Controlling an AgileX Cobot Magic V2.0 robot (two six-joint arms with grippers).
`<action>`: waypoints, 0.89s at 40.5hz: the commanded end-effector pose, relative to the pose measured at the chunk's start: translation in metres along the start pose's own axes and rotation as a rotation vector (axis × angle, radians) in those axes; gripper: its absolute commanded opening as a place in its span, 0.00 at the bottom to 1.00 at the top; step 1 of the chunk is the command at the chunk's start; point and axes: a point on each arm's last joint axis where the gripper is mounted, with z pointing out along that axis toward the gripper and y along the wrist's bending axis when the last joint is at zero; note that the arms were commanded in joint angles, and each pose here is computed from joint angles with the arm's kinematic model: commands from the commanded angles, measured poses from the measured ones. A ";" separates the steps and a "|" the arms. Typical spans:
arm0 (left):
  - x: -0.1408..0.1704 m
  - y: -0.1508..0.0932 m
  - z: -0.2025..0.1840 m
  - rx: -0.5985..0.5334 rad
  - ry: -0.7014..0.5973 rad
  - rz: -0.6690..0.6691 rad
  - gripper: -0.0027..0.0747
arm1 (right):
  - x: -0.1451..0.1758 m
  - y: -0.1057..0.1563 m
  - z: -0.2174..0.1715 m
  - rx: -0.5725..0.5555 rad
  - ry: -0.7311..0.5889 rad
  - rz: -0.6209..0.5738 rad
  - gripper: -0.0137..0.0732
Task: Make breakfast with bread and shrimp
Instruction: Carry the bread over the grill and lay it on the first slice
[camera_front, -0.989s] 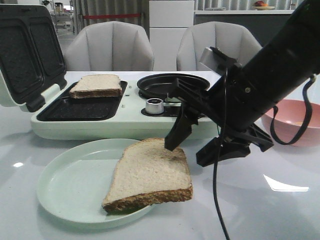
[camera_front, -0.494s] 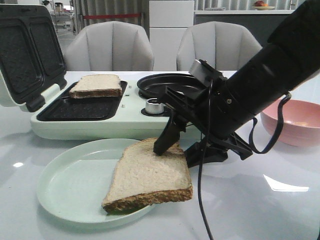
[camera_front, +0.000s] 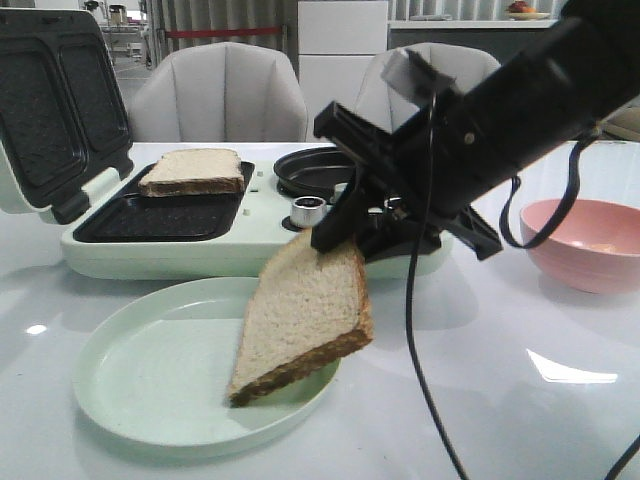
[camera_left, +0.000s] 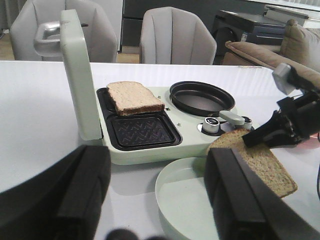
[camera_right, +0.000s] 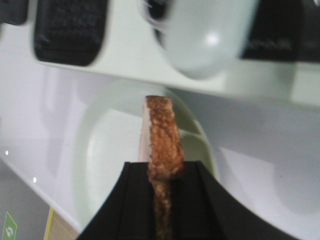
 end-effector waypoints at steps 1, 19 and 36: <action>-0.016 -0.003 -0.008 0.029 -0.132 -0.010 0.62 | -0.016 0.034 -0.030 -0.108 -0.082 -0.062 0.37; -0.016 -0.003 -0.008 0.029 -0.132 -0.010 0.62 | -0.072 0.113 -0.010 -0.256 -0.233 -0.205 0.37; -0.016 -0.003 -0.008 0.029 -0.132 -0.010 0.62 | -0.113 0.124 0.048 -0.312 -0.322 -0.114 0.37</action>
